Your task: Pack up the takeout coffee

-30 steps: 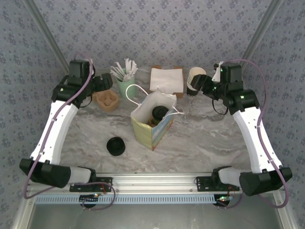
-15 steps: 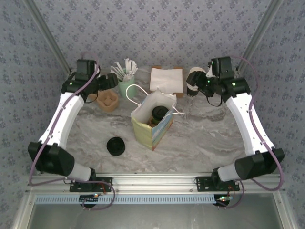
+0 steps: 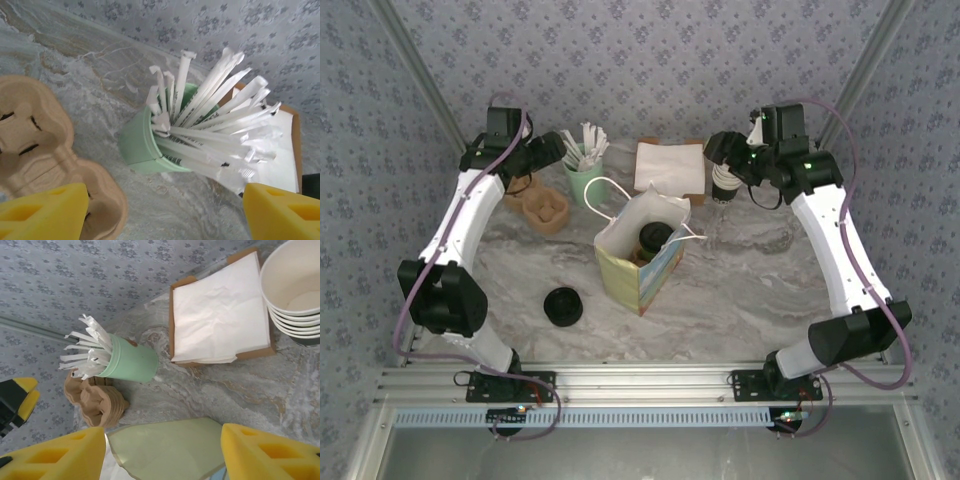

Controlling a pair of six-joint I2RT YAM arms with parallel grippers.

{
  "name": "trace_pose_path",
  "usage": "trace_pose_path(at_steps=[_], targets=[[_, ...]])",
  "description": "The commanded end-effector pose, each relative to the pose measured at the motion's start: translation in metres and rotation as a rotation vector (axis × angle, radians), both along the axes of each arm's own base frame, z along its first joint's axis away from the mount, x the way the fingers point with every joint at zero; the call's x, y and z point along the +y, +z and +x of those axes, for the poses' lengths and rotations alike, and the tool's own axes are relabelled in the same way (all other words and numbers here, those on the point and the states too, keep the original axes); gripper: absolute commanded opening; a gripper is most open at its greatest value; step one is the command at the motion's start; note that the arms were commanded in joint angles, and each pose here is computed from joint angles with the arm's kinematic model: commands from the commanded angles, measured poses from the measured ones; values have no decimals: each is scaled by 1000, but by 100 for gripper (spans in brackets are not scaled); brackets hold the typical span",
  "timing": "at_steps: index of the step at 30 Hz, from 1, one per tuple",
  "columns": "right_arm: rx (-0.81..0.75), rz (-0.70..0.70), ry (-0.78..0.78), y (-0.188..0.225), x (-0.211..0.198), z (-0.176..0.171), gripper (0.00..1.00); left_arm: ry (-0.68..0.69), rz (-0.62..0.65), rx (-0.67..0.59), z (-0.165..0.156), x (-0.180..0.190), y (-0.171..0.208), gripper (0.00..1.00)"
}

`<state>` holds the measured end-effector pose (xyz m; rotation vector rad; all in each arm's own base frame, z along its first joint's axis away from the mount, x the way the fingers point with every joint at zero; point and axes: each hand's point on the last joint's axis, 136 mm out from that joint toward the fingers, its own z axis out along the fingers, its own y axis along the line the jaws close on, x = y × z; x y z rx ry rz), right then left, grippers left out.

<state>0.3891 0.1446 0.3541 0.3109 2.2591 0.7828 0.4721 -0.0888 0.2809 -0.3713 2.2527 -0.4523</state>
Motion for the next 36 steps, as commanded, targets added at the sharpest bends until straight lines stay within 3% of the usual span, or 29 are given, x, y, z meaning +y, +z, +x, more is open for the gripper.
trace_pose_path(at_steps=[1,10,14,21,24,36], targets=[[-90,-9,70,9,9,-9,65,41,9,-43,5,8,-4,80],[-119,-15,182,-27,27,-23,61,32,20,-62,21,5,-55,69],[-121,-43,201,-26,26,-26,61,10,-23,-85,31,-6,-45,64],[-152,-38,213,-22,29,-32,61,-12,-33,-86,53,-14,-34,62],[-144,-42,206,-25,28,-32,61,-24,-39,-76,60,-18,-32,55],[-130,-53,210,-28,28,-31,62,-17,-17,-66,50,-22,-34,39]])
